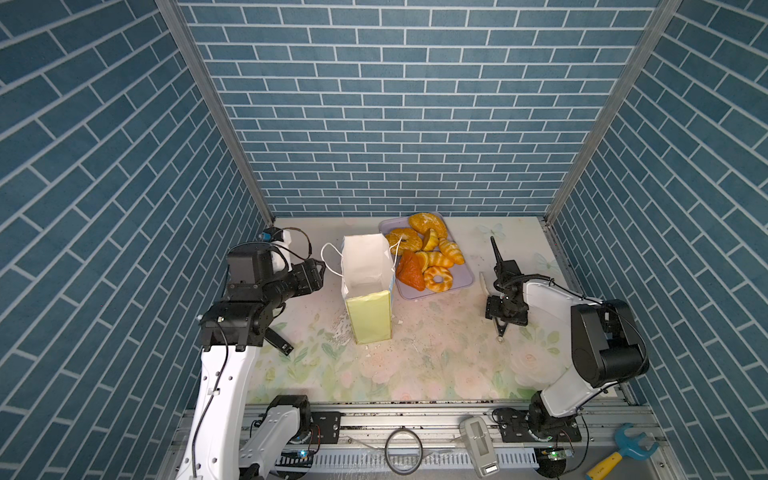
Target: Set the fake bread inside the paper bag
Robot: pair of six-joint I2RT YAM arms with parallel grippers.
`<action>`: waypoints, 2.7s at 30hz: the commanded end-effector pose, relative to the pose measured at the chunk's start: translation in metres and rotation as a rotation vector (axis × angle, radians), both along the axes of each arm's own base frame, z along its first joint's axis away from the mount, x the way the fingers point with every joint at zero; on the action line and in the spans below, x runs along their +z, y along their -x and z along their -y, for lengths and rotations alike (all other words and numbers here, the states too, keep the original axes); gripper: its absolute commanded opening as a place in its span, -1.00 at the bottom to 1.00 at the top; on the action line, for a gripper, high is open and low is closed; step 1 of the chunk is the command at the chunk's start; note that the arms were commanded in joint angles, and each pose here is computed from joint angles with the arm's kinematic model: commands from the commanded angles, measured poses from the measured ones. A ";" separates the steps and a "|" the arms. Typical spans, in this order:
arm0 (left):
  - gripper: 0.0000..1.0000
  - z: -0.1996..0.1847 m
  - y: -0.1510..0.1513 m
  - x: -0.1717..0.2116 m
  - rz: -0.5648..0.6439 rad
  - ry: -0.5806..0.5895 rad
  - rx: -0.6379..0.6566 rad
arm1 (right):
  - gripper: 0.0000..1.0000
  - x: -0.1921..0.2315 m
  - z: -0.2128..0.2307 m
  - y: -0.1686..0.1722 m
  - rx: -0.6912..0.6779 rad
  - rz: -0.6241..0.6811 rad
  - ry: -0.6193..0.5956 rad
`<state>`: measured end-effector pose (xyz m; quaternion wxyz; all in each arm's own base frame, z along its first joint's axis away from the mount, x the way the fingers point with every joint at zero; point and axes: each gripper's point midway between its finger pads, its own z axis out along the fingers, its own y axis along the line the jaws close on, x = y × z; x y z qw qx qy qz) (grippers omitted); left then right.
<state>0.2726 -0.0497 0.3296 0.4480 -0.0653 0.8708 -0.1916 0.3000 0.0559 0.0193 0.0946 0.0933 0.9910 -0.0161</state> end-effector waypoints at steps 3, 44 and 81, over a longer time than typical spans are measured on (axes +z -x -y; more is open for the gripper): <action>0.51 -0.001 0.005 0.010 0.012 0.015 0.009 | 0.50 -0.008 -0.001 -0.003 0.000 -0.018 -0.014; 0.51 0.007 0.009 0.015 0.034 0.061 -0.014 | 0.08 0.150 0.018 0.018 0.156 0.208 0.144; 0.51 0.022 0.005 0.052 0.100 0.127 -0.056 | -0.02 0.187 -0.221 -0.021 0.798 0.307 0.022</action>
